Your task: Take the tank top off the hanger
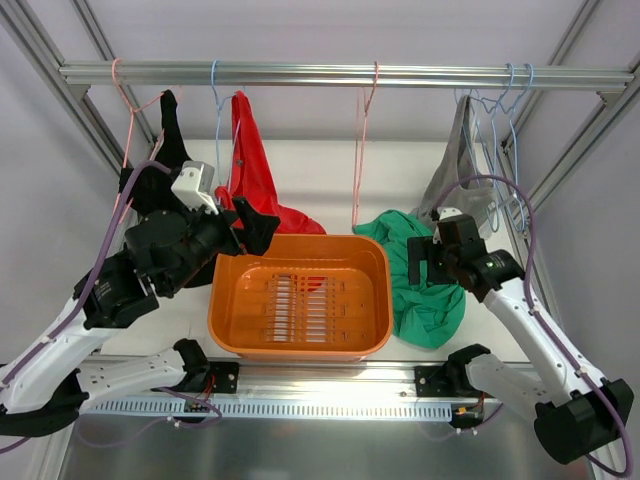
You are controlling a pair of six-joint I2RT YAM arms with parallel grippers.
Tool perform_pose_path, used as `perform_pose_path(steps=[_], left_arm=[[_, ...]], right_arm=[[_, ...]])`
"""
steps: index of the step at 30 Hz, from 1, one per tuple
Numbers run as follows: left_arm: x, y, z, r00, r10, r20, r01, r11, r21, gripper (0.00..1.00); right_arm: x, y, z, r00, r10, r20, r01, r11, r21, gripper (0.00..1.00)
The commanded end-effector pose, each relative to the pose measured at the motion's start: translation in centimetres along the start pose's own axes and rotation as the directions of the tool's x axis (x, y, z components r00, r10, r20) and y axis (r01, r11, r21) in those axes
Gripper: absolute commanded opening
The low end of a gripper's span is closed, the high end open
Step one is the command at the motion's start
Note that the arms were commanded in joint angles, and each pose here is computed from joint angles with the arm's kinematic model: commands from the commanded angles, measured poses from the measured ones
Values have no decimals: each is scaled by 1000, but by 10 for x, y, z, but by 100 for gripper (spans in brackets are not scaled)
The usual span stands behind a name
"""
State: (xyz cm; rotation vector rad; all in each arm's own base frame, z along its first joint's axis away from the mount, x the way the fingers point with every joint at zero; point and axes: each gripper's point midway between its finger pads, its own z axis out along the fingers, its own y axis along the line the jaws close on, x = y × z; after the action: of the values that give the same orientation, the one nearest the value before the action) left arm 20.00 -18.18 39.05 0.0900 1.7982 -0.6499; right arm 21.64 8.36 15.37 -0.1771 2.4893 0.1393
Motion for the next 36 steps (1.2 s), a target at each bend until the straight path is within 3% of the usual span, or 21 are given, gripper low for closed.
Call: perform_pose_path(steps=[1, 9, 17, 21, 23, 24, 26, 27, 30, 34, 35, 36], left_arm=[[18, 7, -8, 998, 19, -52, -19, 1000, 3, 99], [54, 41, -25, 980, 97, -175, -112, 991, -75, 99], [78, 73, -40, 935, 215, -281, -259, 957, -128, 99], [77, 102, -38, 945, 213, -249, -282, 915, -288, 99], [81, 113, -38, 948, 207, -242, -282, 897, -340, 99], [80, 117, -39, 957, 191, -220, -262, 894, -364, 99], [78, 128, -43, 965, 184, -184, -246, 876, -415, 99], [77, 131, -44, 968, 180, -175, -240, 872, -427, 99], [78, 140, -50, 971, 185, -153, -236, 860, -453, 99], [82, 148, -55, 978, 168, -124, -207, 857, -472, 99], [82, 150, -57, 980, 161, -115, -197, 859, -473, 99], [86, 151, -56, 981, 154, -116, -191, 860, -474, 99]], right_arm=[[0, -2, 19, 997, 69, 40, -70, 997, 40, 99], [25, 21, 64, 997, 53, -57, -55, 998, -32, 99], [32, 19, 97, 989, 18, -144, -12, 999, 42, 100], [44, 12, 112, 985, 25, -172, -5, 993, 117, 100], [52, 11, 114, 983, 32, -181, -9, 992, 127, 95], [53, 13, 116, 984, 38, -174, -19, 994, 112, 85], [59, 16, 117, 984, 41, -175, -26, 996, 89, 74], [61, 19, 117, 983, 39, -178, -27, 997, 70, 60], [61, 25, 115, 984, 25, -175, -21, 999, 27, 41], [49, 26, 111, 994, 15, -107, -14, 1000, 6, 27], [43, 25, 108, 997, 14, -76, -13, 1000, 8, 20], [39, 22, 106, 998, 16, -59, -15, 1000, 20, 0]])
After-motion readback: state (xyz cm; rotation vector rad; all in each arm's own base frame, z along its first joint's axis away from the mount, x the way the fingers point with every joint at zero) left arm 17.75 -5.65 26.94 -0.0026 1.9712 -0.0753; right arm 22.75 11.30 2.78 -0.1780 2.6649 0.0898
